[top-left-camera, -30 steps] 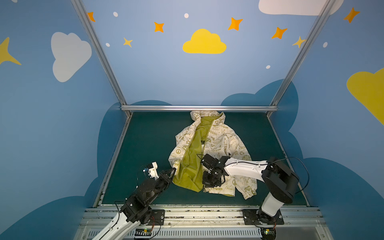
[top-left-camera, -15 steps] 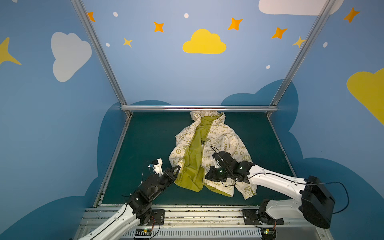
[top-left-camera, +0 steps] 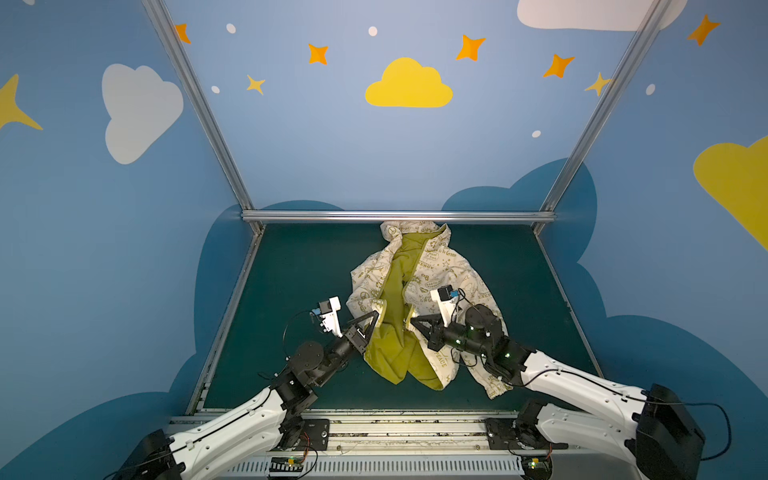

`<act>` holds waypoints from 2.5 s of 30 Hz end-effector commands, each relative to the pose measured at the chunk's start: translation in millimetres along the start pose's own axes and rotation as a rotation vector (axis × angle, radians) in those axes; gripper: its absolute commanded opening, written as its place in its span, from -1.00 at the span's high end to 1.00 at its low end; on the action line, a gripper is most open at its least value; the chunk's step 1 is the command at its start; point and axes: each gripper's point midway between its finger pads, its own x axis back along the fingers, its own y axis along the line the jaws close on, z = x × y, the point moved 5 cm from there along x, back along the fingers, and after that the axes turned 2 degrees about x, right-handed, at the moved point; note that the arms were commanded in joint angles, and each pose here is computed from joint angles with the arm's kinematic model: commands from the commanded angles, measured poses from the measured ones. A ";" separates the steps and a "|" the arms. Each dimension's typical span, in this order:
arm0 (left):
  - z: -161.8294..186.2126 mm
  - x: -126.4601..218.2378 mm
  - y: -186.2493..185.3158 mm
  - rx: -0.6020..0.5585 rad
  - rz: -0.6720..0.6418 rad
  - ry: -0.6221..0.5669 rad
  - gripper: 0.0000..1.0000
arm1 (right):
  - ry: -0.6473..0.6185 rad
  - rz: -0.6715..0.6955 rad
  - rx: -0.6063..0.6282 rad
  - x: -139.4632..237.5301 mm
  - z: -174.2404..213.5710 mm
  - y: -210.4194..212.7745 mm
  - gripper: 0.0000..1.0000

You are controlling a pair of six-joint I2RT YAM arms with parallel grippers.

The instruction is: Zip up the jacket

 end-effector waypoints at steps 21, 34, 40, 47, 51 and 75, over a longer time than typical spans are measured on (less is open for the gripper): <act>-49.3 -42.9 -109.3 -0.347 0.434 -0.306 0.94 | -0.387 -0.360 0.106 54.3 -91.8 62.8 1.00; -63.4 -25.3 -124.4 -0.433 0.466 -0.383 0.94 | -0.389 -0.520 0.083 45.6 -126.5 89.1 1.00; -62.6 -26.5 -123.4 -0.434 0.462 -0.380 0.94 | -0.384 -0.536 0.085 40.0 -128.8 90.1 1.00; -62.7 -29.5 -123.7 -0.425 0.461 -0.378 0.94 | -0.380 -0.533 0.085 35.7 -128.6 88.2 1.00; -62.2 -32.9 -123.1 -0.421 0.459 -0.372 0.94 | -0.385 -0.542 0.084 36.4 -129.8 89.2 1.00; -66.8 -39.0 -127.7 -0.392 0.472 -0.374 0.94 | -0.389 -0.531 0.065 41.9 -122.9 77.5 1.00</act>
